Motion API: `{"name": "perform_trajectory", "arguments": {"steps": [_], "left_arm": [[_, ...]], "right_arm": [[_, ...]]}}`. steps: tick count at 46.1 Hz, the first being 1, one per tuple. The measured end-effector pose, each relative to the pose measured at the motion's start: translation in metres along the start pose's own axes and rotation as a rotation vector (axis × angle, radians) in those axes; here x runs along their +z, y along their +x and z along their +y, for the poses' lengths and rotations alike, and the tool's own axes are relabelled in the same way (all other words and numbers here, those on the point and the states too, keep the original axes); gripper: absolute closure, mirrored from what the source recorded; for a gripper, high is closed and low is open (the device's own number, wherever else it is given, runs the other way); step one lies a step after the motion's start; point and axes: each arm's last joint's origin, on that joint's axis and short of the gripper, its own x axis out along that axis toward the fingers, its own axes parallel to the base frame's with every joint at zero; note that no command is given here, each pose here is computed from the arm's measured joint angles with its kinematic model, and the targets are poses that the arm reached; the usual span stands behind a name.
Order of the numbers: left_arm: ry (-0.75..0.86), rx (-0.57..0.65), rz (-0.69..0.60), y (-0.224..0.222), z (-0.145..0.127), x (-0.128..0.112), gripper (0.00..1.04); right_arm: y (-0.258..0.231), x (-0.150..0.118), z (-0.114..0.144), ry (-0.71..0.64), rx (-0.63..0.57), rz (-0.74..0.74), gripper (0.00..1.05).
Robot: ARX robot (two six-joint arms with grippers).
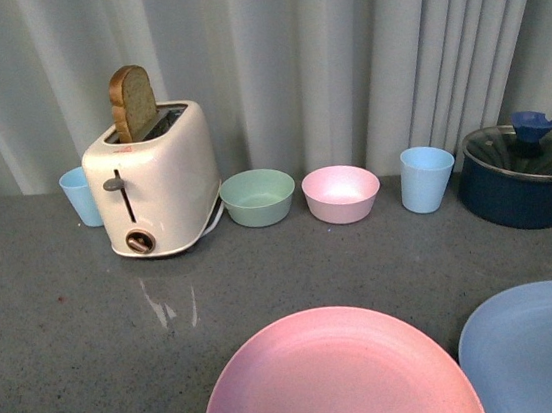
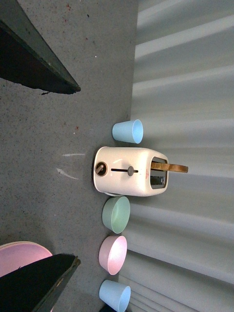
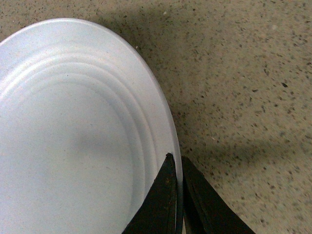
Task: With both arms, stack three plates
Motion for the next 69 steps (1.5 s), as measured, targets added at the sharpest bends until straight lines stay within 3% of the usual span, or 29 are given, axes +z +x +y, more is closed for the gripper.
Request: {"name": "perform_trajectory", "arguments": {"steps": [11, 18, 23, 29, 35, 40, 50, 61, 69], "left_arm": [[0.000, 0.000, 0.000, 0.000, 0.000, 0.000, 0.07], [0.000, 0.000, 0.000, 0.000, 0.000, 0.000, 0.07], [0.000, 0.000, 0.000, 0.000, 0.000, 0.000, 0.07], [0.000, 0.000, 0.000, 0.000, 0.000, 0.000, 0.07], [0.000, 0.000, 0.000, 0.000, 0.000, 0.000, 0.07], [0.000, 0.000, 0.000, 0.000, 0.000, 0.000, 0.07], [0.000, 0.000, 0.000, 0.000, 0.000, 0.000, 0.07], [0.000, 0.000, 0.000, 0.000, 0.000, 0.000, 0.07], [0.000, 0.000, 0.000, 0.000, 0.000, 0.000, 0.07]], "right_arm": [[-0.054, 0.019, 0.005, -0.027, 0.012, -0.048, 1.02], [-0.084, 0.042, 0.033, -0.097, 0.066, -0.133, 1.02], [-0.098, 0.056, 0.064, -0.147, 0.128, -0.193, 1.02], [-0.094, 0.063, 0.120, -0.177, 0.224, -0.232, 1.02], [-0.067, 0.042, 0.181, -0.236, 0.347, -0.158, 1.02], [-0.055, 0.024, 0.204, -0.237, 0.405, -0.090, 1.02], [-0.053, 0.014, 0.208, -0.217, 0.406, -0.090, 1.02], [-0.044, -0.014, 0.192, -0.248, 0.405, -0.017, 1.02], [-0.039, -0.021, 0.182, -0.246, 0.395, 0.004, 1.02]]}}
